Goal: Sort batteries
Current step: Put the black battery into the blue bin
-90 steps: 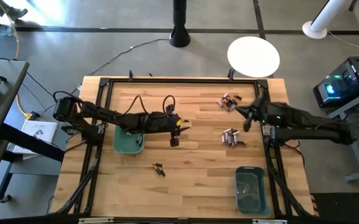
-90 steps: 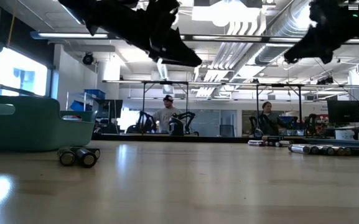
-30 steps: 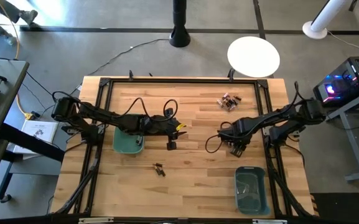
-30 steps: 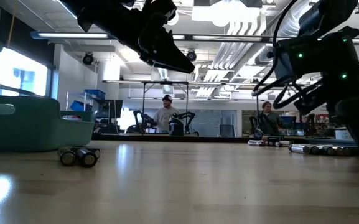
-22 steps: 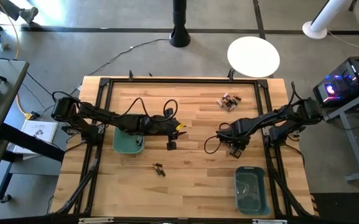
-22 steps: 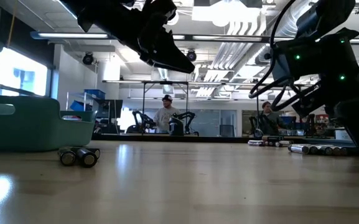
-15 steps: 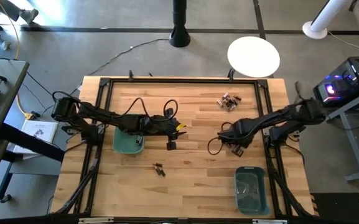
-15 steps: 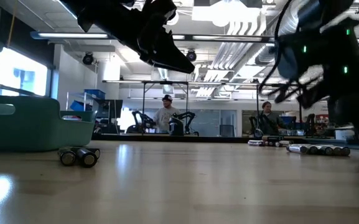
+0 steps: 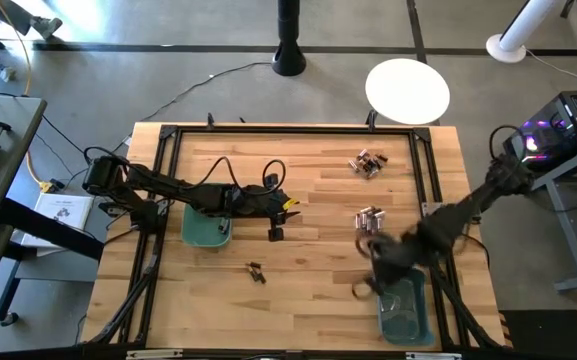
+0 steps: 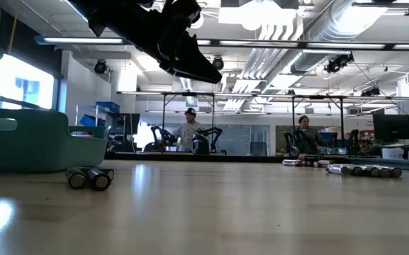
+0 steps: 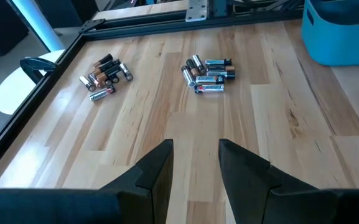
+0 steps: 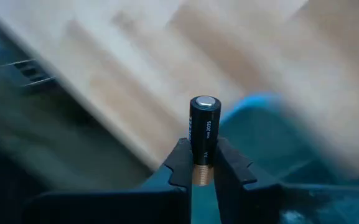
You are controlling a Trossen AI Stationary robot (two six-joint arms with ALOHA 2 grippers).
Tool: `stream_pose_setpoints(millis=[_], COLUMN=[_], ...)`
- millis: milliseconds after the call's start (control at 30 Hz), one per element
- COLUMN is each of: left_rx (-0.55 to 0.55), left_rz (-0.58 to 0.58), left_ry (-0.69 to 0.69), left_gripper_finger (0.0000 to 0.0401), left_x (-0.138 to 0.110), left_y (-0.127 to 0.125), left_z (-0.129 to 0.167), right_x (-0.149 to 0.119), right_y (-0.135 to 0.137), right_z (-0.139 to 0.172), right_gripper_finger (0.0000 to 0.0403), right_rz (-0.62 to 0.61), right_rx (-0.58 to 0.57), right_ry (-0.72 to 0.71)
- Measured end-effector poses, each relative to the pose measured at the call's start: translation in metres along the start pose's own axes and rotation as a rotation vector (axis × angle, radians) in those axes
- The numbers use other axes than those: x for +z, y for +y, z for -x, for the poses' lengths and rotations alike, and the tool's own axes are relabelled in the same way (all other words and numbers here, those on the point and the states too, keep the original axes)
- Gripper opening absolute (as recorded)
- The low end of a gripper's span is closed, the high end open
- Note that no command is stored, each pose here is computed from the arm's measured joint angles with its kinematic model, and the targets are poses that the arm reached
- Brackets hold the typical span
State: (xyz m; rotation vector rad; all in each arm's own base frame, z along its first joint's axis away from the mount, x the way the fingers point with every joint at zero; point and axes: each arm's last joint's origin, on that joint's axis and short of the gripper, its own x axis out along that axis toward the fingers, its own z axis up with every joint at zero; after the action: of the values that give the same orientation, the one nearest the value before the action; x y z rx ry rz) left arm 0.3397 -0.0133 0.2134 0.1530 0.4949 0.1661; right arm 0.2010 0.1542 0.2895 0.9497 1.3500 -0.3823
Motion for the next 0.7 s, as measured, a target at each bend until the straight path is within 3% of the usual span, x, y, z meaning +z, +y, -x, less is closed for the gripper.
stream_pose_setpoints(millis=[133,200,300,433,700], left_rx=[0.0,0.0,-0.004,-0.011,-0.016], left_rz=[0.0,0.0,-0.002,-0.006,-0.006], left_ry=[-0.002,-0.002,-0.003,-0.006,-0.022], left_gripper_finger=[0.0119,0.0119,0.0119,0.0119,0.0119], left_x=[0.0,0.0,0.0,0.001,0.002], left_y=[0.0,0.0,-0.002,-0.004,-0.006], left_z=[0.0,0.0,0.0,0.001,0.002], right_x=[-0.038,-0.05,-0.058,-0.06,-0.058], right_y=[-0.005,-0.011,-0.014,-0.019,-0.038], right_z=[-0.034,-0.048,-0.069,-0.094,-0.129], right_gripper_finger=[0.002,0.002,0.002,0.002,0.002], right_rz=[-0.161,-0.236,-0.306,-0.32,-0.323], right_rx=[-0.095,-0.158,-0.168,-0.142,-0.215], right_ry=[0.063,0.086,0.121,0.143,0.179])
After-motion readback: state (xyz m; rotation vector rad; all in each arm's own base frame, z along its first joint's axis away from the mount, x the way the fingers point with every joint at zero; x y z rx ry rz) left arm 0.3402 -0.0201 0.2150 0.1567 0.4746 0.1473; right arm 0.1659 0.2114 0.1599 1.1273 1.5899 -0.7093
